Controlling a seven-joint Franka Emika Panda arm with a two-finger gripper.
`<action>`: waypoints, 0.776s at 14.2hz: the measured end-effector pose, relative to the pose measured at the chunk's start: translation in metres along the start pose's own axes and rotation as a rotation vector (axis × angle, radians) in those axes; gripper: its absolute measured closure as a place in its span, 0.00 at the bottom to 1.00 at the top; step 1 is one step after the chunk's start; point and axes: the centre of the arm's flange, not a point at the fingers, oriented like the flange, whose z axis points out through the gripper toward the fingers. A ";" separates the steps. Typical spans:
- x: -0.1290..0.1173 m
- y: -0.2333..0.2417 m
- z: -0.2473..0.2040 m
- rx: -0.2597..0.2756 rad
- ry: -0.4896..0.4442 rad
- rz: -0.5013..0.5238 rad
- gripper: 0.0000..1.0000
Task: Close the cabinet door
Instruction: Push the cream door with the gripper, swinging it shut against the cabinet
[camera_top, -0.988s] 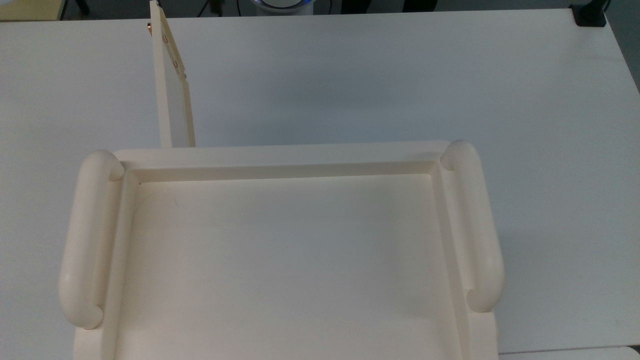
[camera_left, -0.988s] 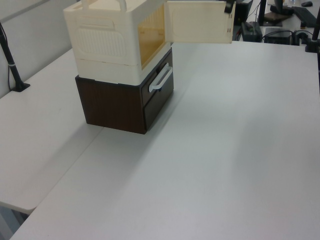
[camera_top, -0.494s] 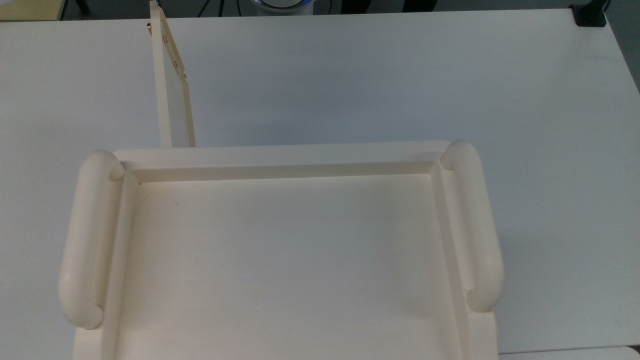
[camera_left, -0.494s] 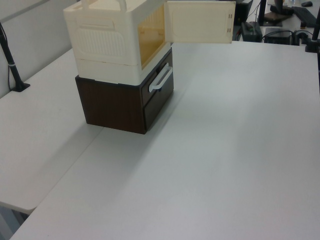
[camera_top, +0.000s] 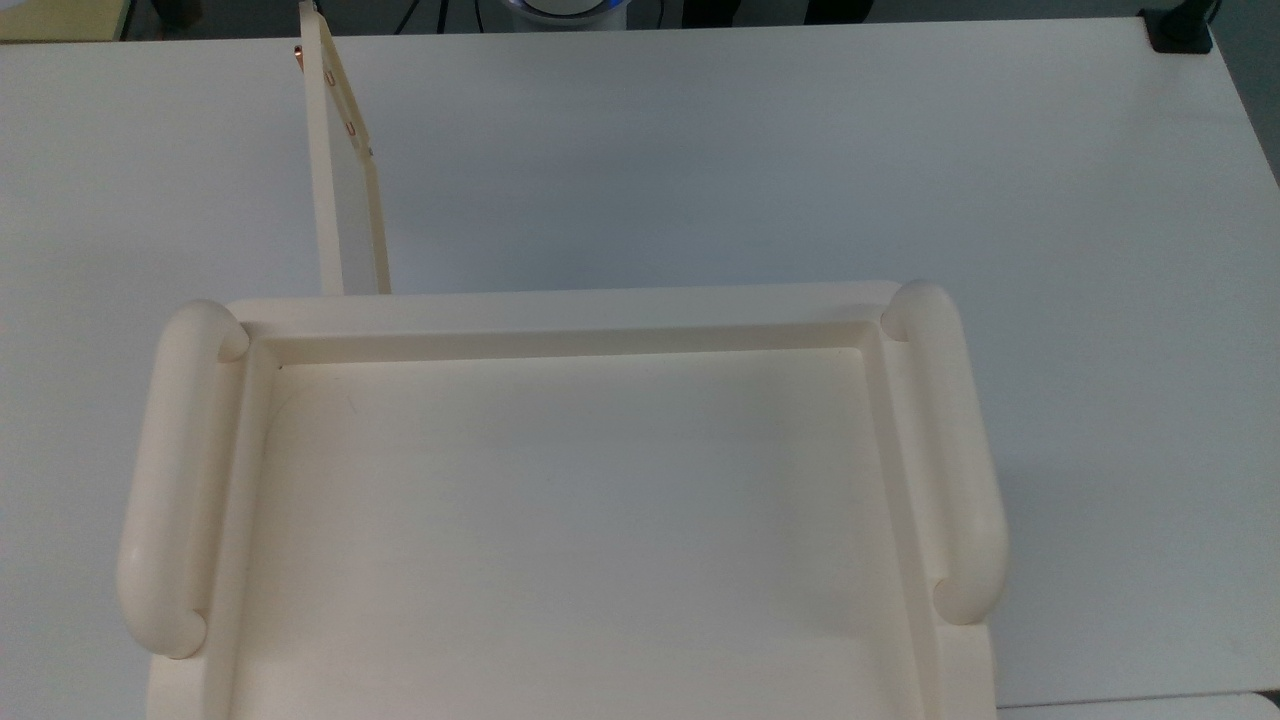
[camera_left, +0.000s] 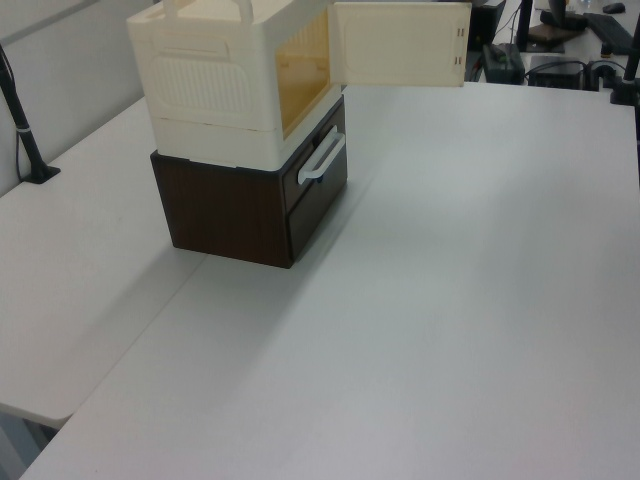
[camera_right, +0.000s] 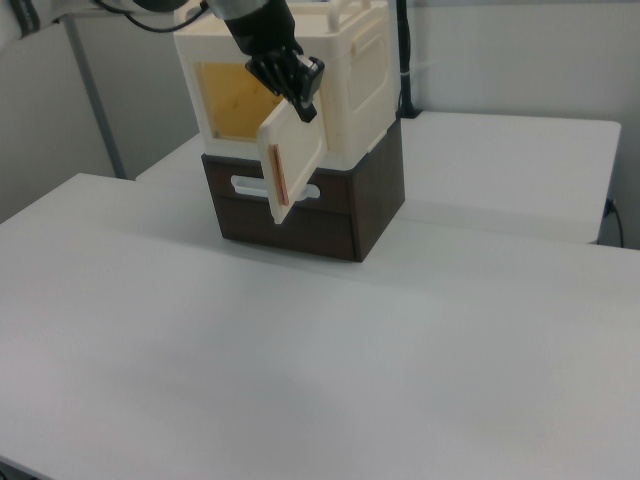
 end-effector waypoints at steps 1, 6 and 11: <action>0.001 -0.005 0.008 0.003 -0.011 -0.007 0.99; 0.005 -0.035 0.031 0.082 -0.043 -0.026 0.99; 0.013 -0.117 0.023 0.208 0.069 -0.075 0.99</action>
